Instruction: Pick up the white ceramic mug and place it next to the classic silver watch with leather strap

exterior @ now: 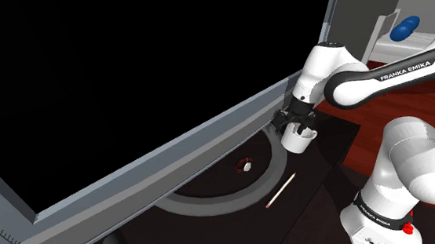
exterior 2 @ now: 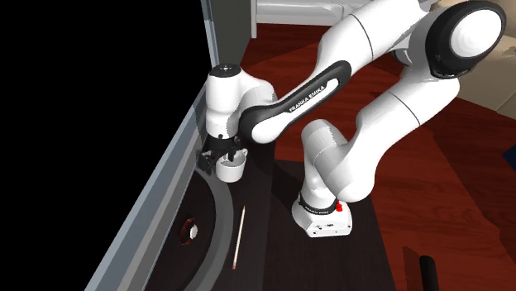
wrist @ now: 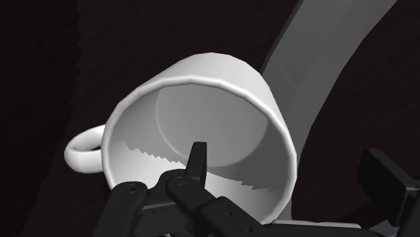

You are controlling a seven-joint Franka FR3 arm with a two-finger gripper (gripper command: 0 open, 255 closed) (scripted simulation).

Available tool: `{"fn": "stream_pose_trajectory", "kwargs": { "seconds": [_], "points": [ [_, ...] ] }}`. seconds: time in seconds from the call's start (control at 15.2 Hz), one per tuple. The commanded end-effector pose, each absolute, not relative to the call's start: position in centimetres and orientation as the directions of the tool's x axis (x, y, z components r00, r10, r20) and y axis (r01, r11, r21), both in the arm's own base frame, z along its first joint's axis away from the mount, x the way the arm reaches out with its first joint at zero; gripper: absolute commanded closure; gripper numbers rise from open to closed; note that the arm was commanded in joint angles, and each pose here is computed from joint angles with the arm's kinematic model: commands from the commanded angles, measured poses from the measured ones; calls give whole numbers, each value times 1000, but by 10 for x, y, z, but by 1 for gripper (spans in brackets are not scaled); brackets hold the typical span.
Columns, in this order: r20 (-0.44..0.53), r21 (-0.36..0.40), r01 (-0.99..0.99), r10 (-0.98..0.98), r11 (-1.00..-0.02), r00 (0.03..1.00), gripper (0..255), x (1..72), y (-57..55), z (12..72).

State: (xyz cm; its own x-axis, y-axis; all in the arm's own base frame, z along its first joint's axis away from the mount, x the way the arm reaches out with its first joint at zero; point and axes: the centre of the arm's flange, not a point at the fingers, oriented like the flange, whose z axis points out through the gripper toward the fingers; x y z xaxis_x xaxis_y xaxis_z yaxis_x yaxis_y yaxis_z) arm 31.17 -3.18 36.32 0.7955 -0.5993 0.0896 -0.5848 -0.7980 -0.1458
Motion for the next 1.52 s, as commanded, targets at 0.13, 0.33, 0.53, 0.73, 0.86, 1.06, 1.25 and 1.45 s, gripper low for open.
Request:
{"fn": "stream_pose_trajectory", "kwargs": {
  "seconds": [0.13,0.33,0.53,0.73,0.86,1.06,1.25,1.45],
  "points": [
    [90,-147,-585,-599,-798,795,0,313,-31,355],
    [90,-147,-585,-599,-798,795,0,313,-31,355],
    [90,-147,-585,-599,-798,795,0,313,-31,355],
    [90,-147,-585,-599,-798,795,255,313,-31,355],
    [90,-147,-585,-599,-798,795,255,313,-31,355],
    [90,-147,-585,-599,-798,795,255,313,-31,355],
    [90,-147,-585,-599,-798,795,255,313,-31,360],
    [90,-147,-585,-599,-798,795,255,313,-31,376]
  ]
}}
